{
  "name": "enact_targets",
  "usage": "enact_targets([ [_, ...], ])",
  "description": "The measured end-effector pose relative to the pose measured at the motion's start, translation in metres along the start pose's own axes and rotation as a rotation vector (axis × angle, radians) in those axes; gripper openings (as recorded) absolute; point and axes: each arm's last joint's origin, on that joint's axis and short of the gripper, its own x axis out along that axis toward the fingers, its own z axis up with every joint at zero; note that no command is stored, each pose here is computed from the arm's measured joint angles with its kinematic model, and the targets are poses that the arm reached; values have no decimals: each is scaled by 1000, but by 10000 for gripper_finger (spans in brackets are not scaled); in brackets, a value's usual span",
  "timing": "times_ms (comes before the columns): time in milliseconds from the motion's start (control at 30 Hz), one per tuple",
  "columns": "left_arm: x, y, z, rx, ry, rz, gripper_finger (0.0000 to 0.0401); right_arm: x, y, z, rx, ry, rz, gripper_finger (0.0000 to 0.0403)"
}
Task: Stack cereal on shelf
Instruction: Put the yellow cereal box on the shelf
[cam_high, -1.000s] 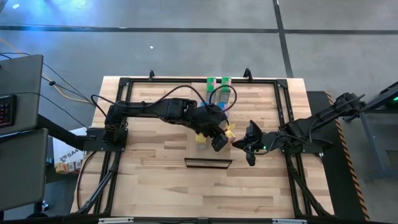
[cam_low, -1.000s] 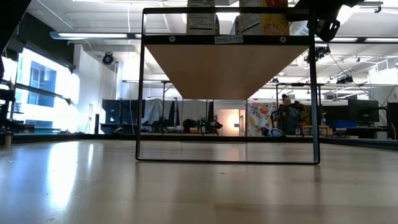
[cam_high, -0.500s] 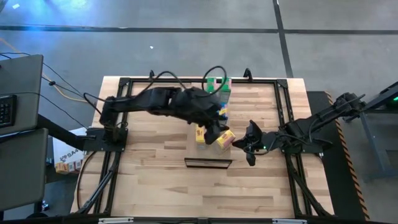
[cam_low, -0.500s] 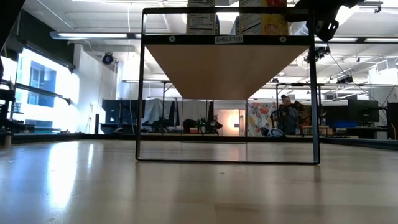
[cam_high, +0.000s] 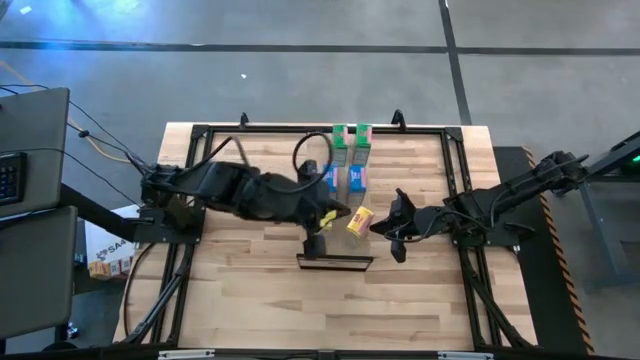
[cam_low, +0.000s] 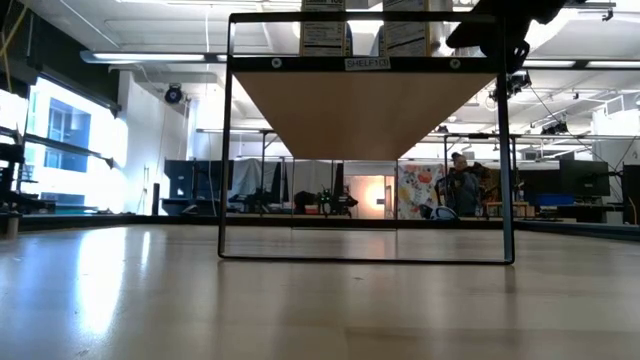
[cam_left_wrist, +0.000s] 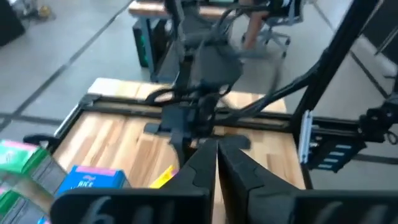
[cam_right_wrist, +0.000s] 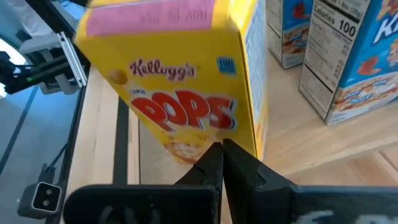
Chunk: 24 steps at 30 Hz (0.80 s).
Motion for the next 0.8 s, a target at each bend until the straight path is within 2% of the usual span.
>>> enact_targets([
  [300, -14, -17, 2, 36, -50, -49, 1, 1, 0, 2, -4, -2, 20, 0],
  [500, 4, -29, -12, 3, -108, -119, 0, 1, 0, 2, -9, -5, 30, 0],
  [733, -15, -12, -41, -85, -270, -173, 0, 1, 0, 3, -6, -27, 7, 0],
  [800, -30, -2, -51, -108, -323, -178, 0, 1, -1, 4, -4, -38, -9, 0],
])
